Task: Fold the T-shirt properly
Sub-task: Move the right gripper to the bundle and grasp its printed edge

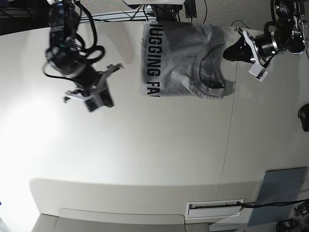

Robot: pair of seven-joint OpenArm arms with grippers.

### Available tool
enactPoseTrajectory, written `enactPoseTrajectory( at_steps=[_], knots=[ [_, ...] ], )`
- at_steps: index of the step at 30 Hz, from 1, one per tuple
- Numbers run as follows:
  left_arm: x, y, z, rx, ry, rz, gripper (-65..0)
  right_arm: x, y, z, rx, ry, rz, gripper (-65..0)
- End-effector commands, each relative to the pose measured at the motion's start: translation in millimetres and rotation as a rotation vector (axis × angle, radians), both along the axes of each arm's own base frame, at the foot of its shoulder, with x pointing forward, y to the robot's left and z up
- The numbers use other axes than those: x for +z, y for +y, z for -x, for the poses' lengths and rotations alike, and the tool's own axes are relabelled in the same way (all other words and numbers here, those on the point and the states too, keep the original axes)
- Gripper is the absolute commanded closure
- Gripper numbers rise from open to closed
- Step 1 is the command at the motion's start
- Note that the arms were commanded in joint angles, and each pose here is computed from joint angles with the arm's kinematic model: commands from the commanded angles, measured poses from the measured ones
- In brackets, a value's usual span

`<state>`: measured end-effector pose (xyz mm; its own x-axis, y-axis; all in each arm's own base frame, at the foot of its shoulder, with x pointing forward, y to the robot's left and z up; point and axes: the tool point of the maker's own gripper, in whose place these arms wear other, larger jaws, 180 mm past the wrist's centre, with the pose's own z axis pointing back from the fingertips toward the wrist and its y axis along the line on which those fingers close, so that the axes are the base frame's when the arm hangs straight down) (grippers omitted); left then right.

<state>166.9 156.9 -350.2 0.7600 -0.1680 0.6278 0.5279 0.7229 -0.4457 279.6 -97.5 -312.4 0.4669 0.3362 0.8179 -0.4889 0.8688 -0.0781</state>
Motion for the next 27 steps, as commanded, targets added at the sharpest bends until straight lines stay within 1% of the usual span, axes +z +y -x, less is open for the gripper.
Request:
enactPoseTrajectory(
  at_steps=[1, 4, 7, 10, 12, 15, 18, 22, 27],
  knots=[
    [4, 0, -2, -0.013, -0.022, -0.008, 0.0, 4, 12, -7, 0.02, -0.028, -0.023, 0.0],
    [-7, -1, 2, -0.041, -0.01, -0.068, 0.0, -20, 45, -11, 0.077, 0.037, -0.049, 0.0],
    [-14, -3, 0, -0.055, -0.031, -0.111, 0.0, -40, 71, -10, 0.133, 0.093, -0.057, 0.0],
    [-18, -4, -2, -0.062, -0.059, -0.138, 0.0, -56, 88, -7, 0.188, 0.13, -0.025, 0.0],
    [-22, -5, -3, -0.07, -0.075, -0.162, 0.0, -66, 90, -7, 0.191, 0.15, 0.009, 0.0],
    [-29, -10, -3, -0.085, -0.087, -0.17, 0.0, -80, 84, -8, 0.16, 0.17, 0.066, 0.0],
    [-40, -20, -2, -0.11, -0.096, -0.17, 0.0, -85, 71, -11, 0.127, 0.166, 0.129, 0.0],
    [-49, -31, -12, -0.112, -0.117, -0.16, 0.0, -88, 34, -21, 0.027, 0.136, 0.237, 0.0],
    [-48, -44, -30, -0.146, -0.145, -0.143, 0.0, -86, -10, -28, -0.062, 0.134, 0.285, 0.0]
  ],
)
